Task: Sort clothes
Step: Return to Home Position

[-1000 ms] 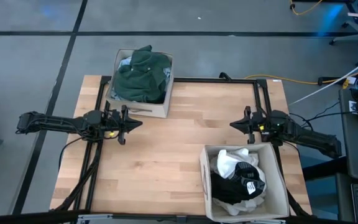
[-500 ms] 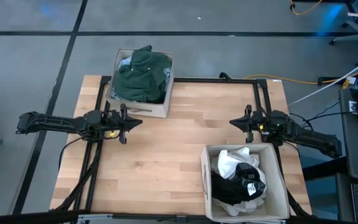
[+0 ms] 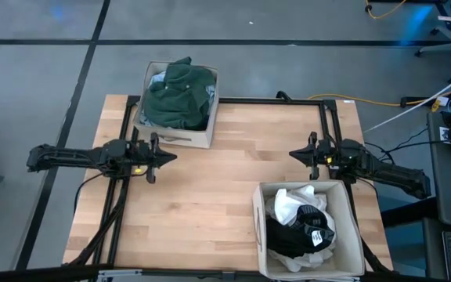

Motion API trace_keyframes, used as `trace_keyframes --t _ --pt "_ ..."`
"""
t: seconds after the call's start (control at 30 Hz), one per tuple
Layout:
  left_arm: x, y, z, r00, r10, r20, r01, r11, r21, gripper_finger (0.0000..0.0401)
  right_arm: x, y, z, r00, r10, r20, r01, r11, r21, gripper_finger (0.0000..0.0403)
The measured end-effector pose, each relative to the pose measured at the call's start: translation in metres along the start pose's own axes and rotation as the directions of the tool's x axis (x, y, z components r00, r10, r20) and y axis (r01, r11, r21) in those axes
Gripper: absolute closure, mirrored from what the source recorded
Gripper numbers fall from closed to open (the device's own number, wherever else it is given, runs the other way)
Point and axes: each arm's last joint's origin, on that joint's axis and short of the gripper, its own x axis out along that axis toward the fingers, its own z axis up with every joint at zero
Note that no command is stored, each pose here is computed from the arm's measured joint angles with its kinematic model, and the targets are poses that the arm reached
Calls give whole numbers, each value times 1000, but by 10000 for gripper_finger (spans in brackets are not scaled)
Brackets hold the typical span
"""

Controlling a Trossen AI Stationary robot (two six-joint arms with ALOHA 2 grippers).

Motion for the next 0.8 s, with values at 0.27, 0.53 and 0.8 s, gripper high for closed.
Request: trace_keyframes --t 0.27,0.53,0.8 --pt "-14 1 3 998 14 64 -13 1000 -9 398 0 0 0 1000 0 0 0 1000 0 386" --pt "-14 4 2 995 84 51 -84 996 0 398 0 0 0 1000 0 0 0 1000 0 386" --pt "-14 4 1 995 86 43 -92 983 157 398 0 -1 0 1000 -18 2 18 1000 0 386"
